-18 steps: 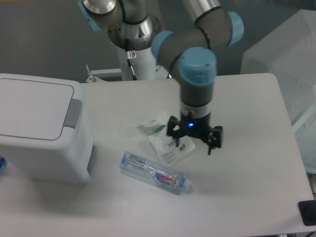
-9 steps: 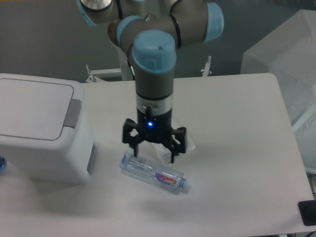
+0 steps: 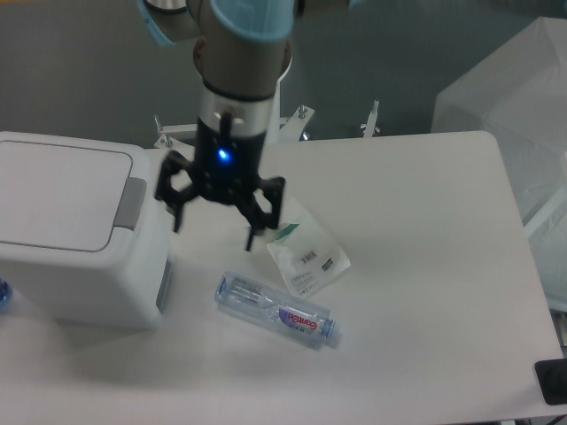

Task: Open the trash can
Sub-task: 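Move the gripper across the table toward the white trash can's lid button, then lower the gripper fingers onto the grey button at the lid's edge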

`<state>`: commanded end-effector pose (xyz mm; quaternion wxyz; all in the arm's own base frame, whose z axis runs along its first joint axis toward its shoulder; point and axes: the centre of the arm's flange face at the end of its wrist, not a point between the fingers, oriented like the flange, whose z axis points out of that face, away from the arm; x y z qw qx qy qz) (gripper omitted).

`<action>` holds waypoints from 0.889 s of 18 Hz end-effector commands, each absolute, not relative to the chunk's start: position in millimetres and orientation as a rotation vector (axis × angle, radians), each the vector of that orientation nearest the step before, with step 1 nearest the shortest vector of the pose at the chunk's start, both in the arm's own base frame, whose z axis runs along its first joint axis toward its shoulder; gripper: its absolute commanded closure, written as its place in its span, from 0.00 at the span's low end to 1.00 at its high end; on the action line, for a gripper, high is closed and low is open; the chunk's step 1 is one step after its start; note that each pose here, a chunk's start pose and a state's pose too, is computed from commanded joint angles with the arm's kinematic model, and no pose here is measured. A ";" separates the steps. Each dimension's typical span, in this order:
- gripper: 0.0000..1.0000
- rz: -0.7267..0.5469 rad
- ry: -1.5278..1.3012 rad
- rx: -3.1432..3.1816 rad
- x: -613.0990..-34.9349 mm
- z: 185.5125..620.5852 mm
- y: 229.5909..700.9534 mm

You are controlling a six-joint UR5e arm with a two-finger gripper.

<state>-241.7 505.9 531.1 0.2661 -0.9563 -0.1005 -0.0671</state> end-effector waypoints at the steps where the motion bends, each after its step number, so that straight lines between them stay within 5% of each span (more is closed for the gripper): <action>1: 0.00 -0.186 -0.271 -2.585 -237.3 526.6 501.5; 16: 0.00 -0.203 -0.276 -2.603 -235.3 503.8 504.7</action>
